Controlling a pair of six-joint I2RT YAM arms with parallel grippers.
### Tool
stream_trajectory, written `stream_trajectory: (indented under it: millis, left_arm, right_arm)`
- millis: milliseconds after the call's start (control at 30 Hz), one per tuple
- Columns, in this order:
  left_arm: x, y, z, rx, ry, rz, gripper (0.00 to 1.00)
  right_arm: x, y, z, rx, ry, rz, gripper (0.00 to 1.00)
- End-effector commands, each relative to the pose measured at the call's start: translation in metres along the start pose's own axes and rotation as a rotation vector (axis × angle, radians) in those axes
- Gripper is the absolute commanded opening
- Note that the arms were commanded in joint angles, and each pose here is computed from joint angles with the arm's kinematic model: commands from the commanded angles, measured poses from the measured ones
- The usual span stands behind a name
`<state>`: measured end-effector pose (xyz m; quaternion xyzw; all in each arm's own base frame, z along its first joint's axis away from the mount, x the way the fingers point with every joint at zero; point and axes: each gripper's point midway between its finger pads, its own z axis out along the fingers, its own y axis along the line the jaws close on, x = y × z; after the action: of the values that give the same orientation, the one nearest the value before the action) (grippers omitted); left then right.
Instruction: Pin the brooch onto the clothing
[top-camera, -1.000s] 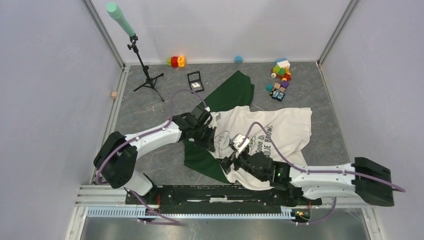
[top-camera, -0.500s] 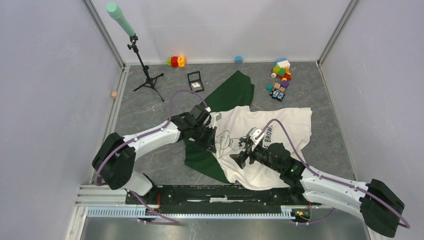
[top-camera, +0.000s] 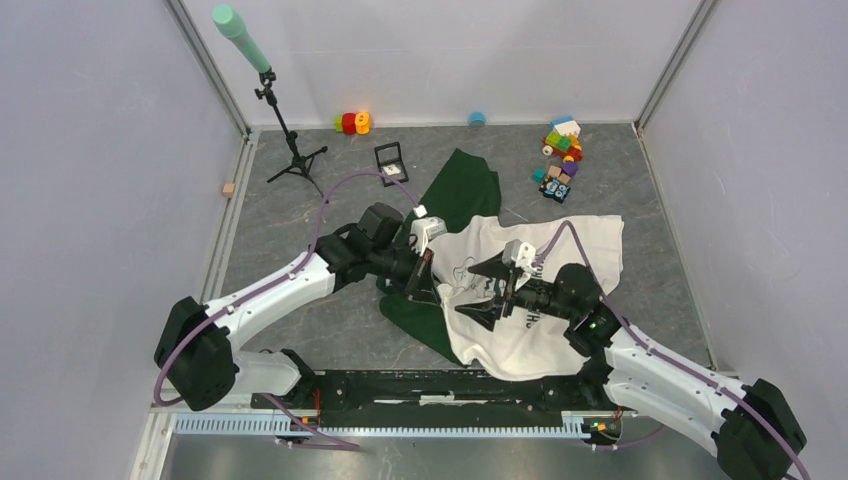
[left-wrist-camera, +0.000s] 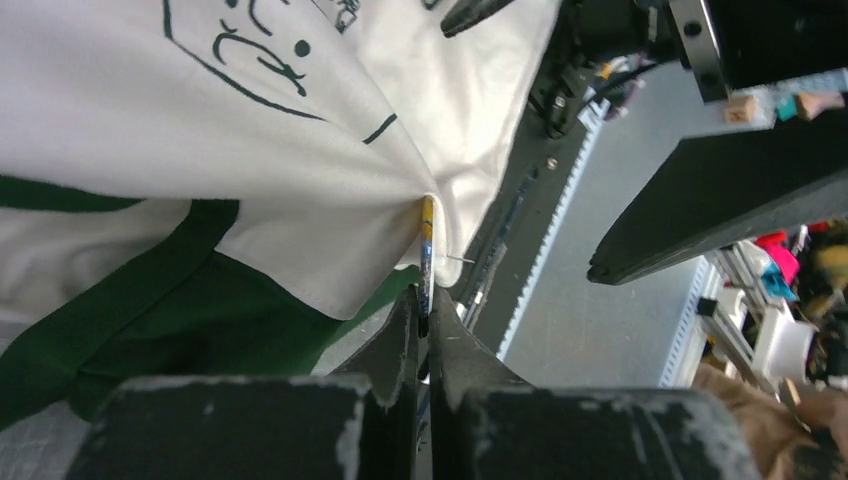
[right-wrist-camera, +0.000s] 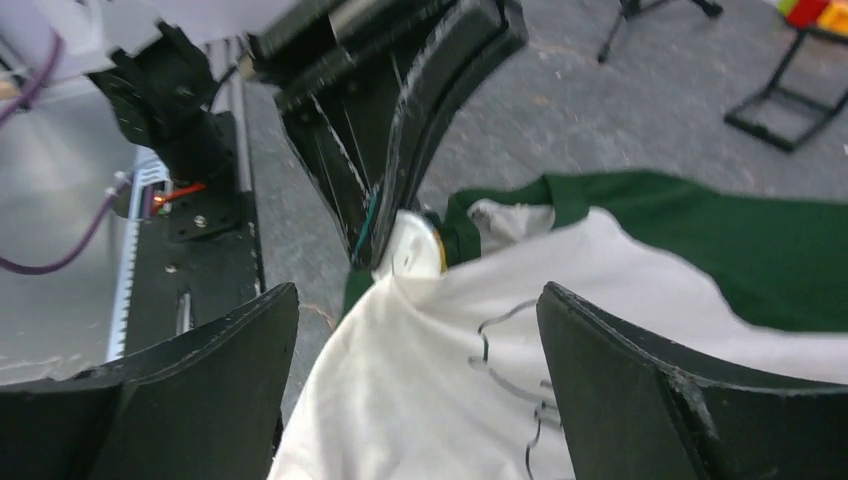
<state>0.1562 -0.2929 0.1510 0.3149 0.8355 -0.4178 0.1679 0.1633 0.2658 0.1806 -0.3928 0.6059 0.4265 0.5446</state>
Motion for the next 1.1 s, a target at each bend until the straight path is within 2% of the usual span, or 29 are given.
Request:
stream_trajectory:
  millis: [0, 433, 667, 933, 1067]
  left_arm:
    - [-0.01, -0.038, -0.014, 0.198, -0.027, 0.176, 0.02]
    - [-0.001, -0.057, -0.017, 0.336, 0.009, 0.189, 0.02]
    - [0.0, -0.06, -0.018, 0.354, 0.009, 0.192, 0.02]
    - [0.0, -0.06, -0.018, 0.362, 0.012, 0.19, 0.02]
    - [0.0, -0.06, -0.017, 0.365, 0.014, 0.188, 0.02]
  right_arm:
    - [-0.051, 0.025, 0.001, -0.184, -0.101, -0.058, 0.91]
    - [-0.038, 0.05, 0.007, -0.412, -0.012, 0.024, 0.74]
    - [-0.037, 0.051, 0.008, -0.413, -0.02, 0.051, 0.63]
    - [-0.03, 0.051, 0.011, -0.427, -0.004, 0.093, 0.43]
    - [-0.027, 0.051, 0.011, -0.429, 0.004, 0.099, 0.38]
